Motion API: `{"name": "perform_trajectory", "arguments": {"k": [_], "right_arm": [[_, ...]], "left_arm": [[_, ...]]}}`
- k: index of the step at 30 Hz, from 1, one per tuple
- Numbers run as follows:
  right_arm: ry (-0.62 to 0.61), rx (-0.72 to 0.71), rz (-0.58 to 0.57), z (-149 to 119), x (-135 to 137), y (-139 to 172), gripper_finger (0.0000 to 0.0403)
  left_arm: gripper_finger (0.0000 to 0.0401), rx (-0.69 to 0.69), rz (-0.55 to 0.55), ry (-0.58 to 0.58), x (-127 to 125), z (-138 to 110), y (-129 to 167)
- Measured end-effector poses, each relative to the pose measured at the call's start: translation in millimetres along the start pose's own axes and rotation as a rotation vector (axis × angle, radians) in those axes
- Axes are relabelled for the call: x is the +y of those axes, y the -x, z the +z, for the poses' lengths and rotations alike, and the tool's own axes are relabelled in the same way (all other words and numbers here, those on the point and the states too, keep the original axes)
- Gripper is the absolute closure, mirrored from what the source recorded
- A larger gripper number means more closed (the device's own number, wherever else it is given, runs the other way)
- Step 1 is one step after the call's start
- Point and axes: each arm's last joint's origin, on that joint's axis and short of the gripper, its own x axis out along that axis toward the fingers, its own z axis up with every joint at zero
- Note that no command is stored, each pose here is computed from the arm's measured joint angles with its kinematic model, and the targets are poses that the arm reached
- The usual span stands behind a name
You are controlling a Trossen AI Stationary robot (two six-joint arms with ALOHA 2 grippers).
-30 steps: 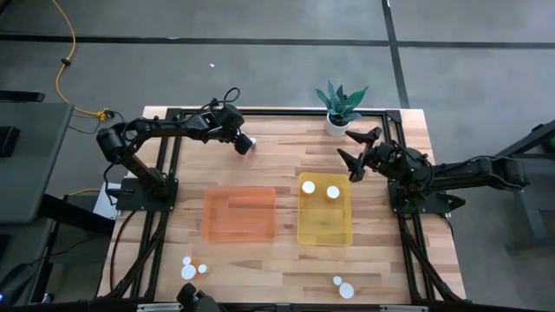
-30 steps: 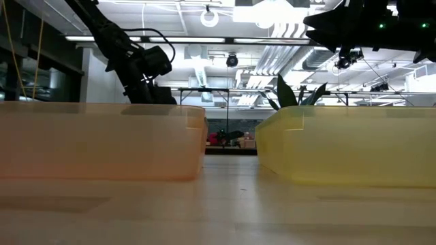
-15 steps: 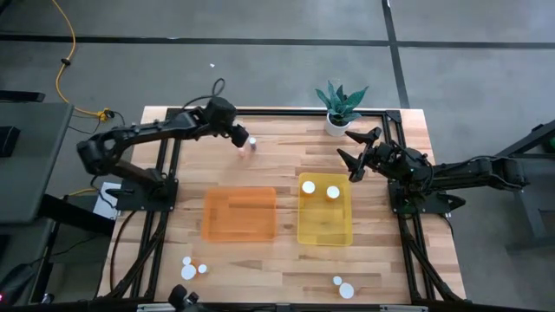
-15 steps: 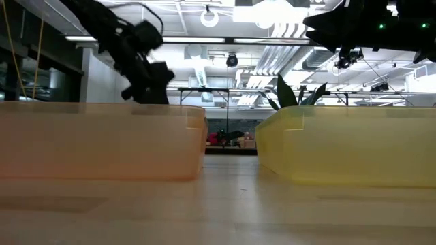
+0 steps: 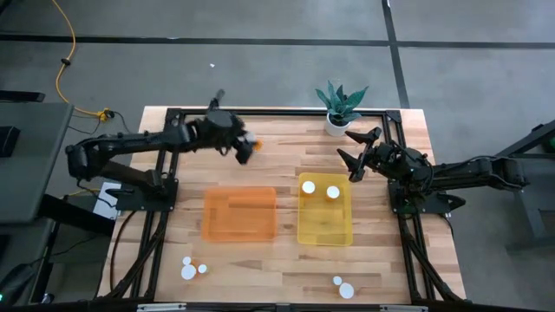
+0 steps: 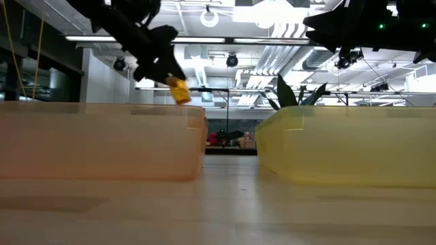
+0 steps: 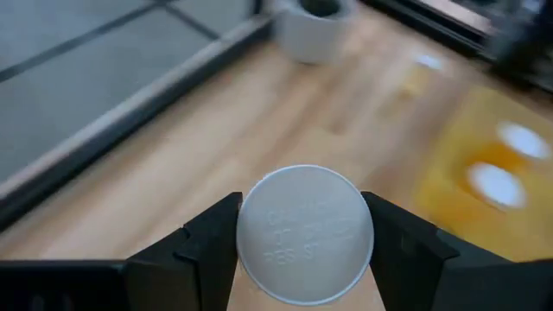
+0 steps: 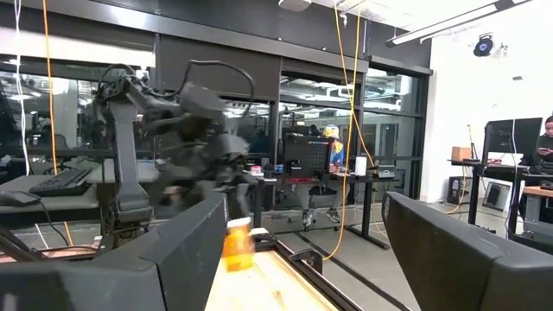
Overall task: Pick and place medicine bottles into bin by pill shape (circle, oval)
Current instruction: Put the top orange capsule bottle into the yellow bin
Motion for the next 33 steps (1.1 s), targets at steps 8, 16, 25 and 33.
{"name": "perform_trajectory", "arguments": {"k": [8,16,25,33], "right_arm": [[0.0,0.0,0.0,0,0,0,0.0102],[0.0,0.0,0.0,0,0,0,0.0102],[0.0,0.0,0.0,0,0,0,0.0102],[0.001,0.0,0.001,0,0,0,0.0102]], "left_arm": [[0.0201,-0.035,-0.254,-0.233,-105,21,-7],[0.0201,0.014,-0.352,-0.523,-194,30,-34],[0.0193,0.139,-0.369,-0.603,-225,5,-109],[0.0193,0.24,-0.332,-0.596,-222,-20,-146]]}}
